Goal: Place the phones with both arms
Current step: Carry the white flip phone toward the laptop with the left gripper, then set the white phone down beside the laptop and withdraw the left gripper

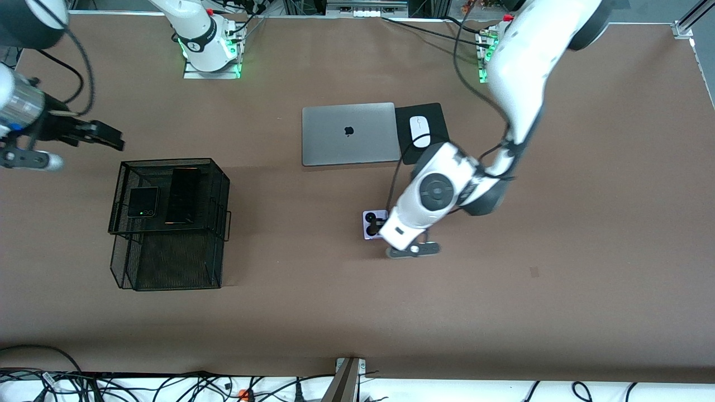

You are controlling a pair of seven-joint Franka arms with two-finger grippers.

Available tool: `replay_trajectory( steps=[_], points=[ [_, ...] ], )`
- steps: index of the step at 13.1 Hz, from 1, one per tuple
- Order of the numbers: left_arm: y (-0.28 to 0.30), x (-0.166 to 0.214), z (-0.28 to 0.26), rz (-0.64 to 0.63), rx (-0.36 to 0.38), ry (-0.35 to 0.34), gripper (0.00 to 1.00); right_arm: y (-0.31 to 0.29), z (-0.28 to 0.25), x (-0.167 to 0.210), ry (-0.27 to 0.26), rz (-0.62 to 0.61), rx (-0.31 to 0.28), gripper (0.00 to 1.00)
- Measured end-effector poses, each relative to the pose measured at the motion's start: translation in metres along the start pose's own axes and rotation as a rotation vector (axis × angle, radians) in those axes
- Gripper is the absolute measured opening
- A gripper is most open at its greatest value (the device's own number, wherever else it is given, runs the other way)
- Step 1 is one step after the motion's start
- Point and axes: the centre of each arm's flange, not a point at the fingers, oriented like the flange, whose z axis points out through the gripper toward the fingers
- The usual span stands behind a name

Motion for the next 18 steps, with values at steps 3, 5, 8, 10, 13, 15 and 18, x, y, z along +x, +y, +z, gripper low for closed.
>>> replay_trajectory(
  steps=[3, 5, 8, 10, 13, 15, 18],
  points=[
    [-0.084, 0.029, -0.111, -0.034, 0.041, 0.003, 1.00, -0.055, 0.017, 0.007, 0.024, 0.001, 0.010, 1.00],
    [-0.151, 0.050, -0.143, 0.022, 0.071, -0.009, 1.00, -0.101, 0.033, 0.009, 0.035, 0.024, 0.026, 1.00],
    [-0.224, 0.064, -0.185, 0.146, 0.164, 0.003, 1.00, -0.205, 0.077, -0.001, 0.060, 0.090, 0.019, 1.00],
    [-0.248, 0.048, -0.236, 0.196, 0.193, 0.006, 1.00, -0.284, 0.115, -0.015, 0.093, 0.141, 0.010, 1.00],
    [-0.287, 0.006, -0.322, 0.250, 0.215, 0.009, 1.00, -0.389, 0.162, -0.027, 0.137, 0.143, 0.002, 1.00],
    [-0.317, -0.009, -0.346, 0.333, 0.179, -0.015, 1.00, -0.452, 0.191, -0.036, 0.162, 0.082, 0.021, 1.00],
    [-0.358, -0.015, -0.335, 0.316, 0.161, 0.041, 1.00, -0.517, 0.247, -0.053, 0.225, -0.022, 0.065, 1.00]
  ],
)
